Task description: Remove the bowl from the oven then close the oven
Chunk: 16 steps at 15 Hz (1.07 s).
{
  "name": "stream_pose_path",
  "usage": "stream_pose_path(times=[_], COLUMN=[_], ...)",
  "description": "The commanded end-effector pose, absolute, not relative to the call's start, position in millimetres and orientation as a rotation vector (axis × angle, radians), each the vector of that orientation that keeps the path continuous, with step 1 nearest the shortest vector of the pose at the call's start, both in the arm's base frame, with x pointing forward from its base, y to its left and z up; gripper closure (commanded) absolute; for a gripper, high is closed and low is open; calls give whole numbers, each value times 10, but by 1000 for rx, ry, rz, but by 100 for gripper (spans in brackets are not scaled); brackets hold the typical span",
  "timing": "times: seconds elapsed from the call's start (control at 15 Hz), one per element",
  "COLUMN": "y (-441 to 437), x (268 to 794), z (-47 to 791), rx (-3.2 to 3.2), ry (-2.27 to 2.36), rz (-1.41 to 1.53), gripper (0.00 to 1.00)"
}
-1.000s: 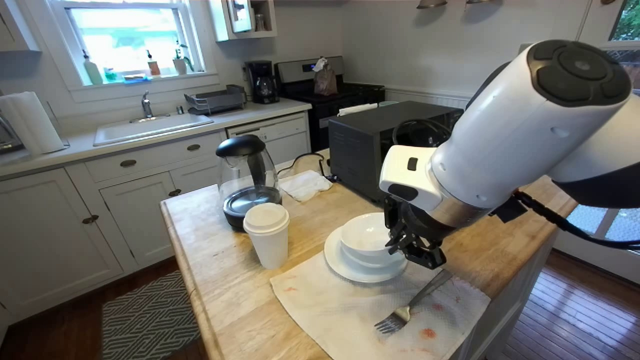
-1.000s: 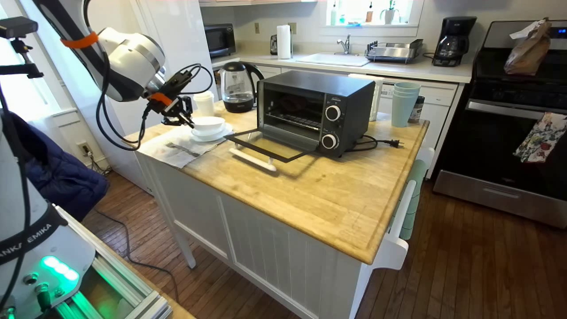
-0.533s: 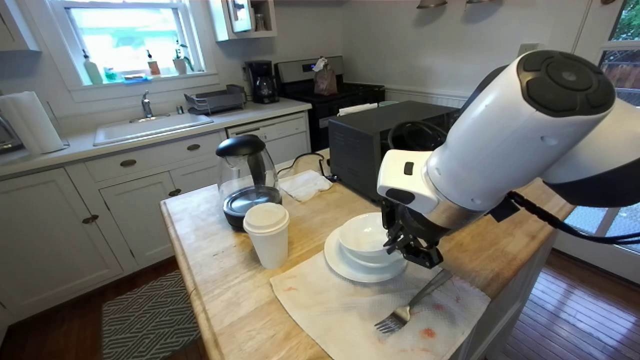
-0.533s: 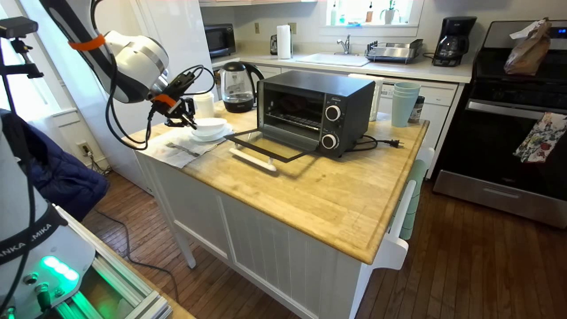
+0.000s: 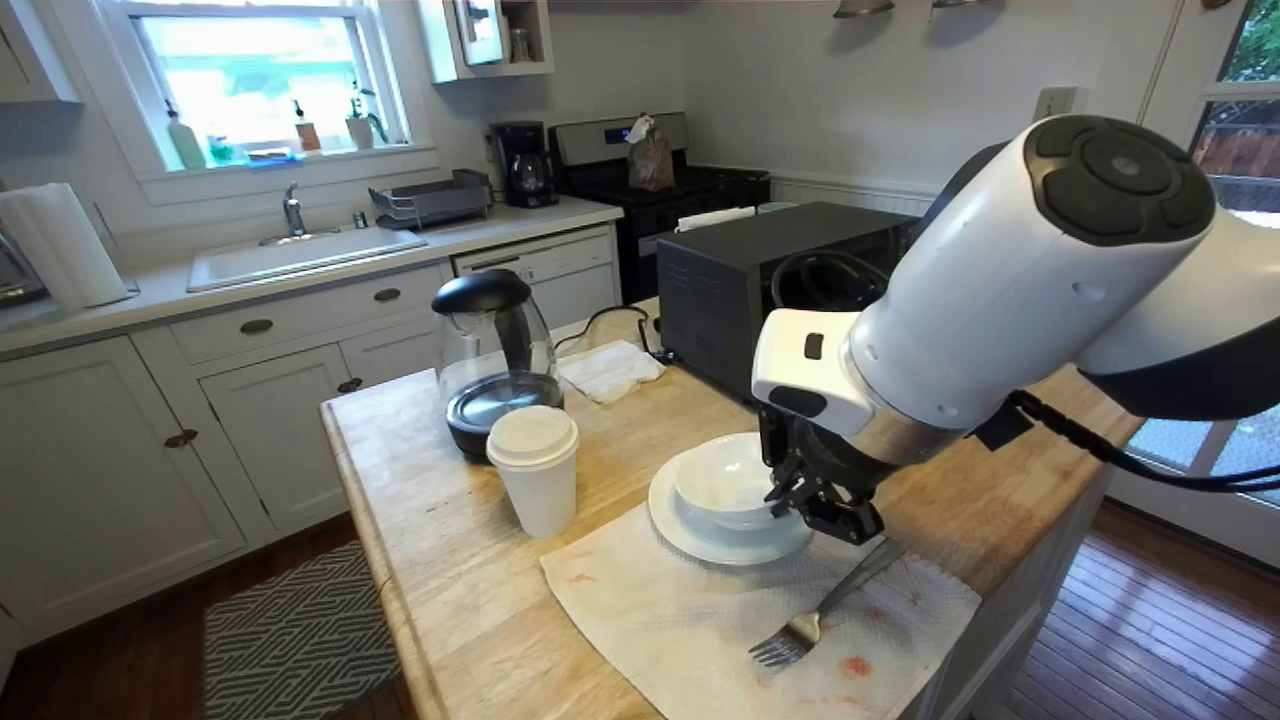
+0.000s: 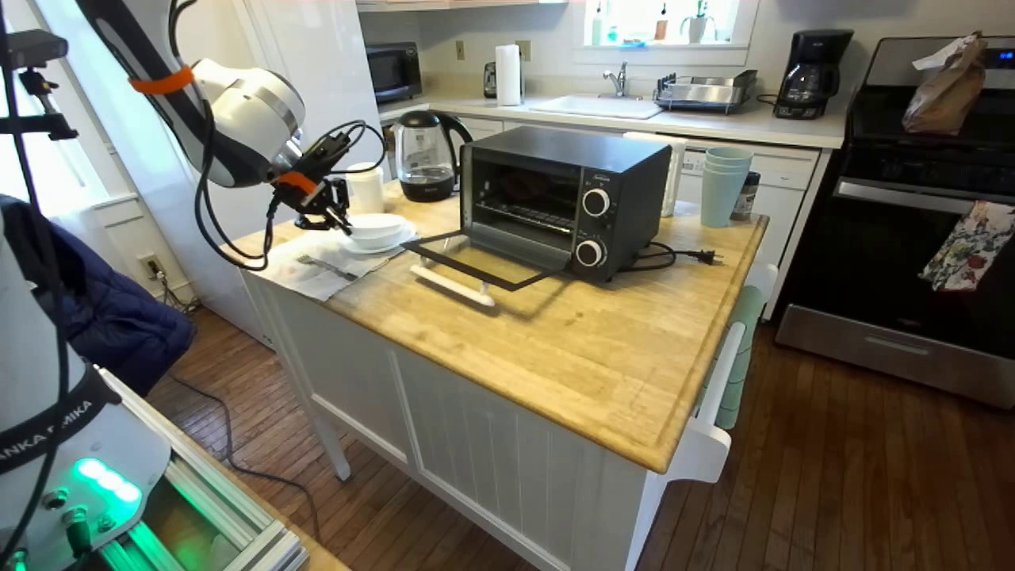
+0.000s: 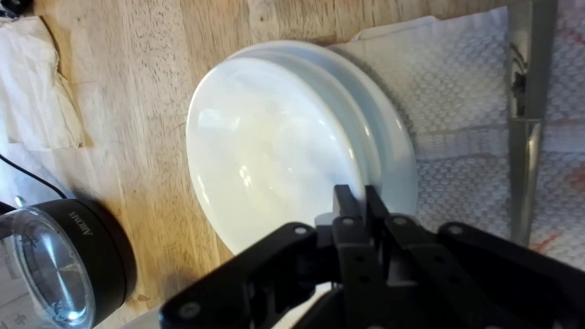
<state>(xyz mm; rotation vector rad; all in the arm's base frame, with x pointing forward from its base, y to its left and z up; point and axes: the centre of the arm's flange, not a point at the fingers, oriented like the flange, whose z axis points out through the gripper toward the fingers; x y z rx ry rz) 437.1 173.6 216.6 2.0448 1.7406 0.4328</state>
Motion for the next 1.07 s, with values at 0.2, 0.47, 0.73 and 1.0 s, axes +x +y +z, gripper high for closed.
stream_pose_path(times=[0.2, 0.47, 0.73, 1.0], y=[1728, 1730, 1578, 1310], x=[4382, 4374, 4464, 4590], z=[2192, 2336, 2510, 2601], rx=[2033, 2081, 2201, 2204], ry=[1786, 1719, 1492, 1254], rz=[475, 459, 427, 407], gripper=[40, 12, 0, 0])
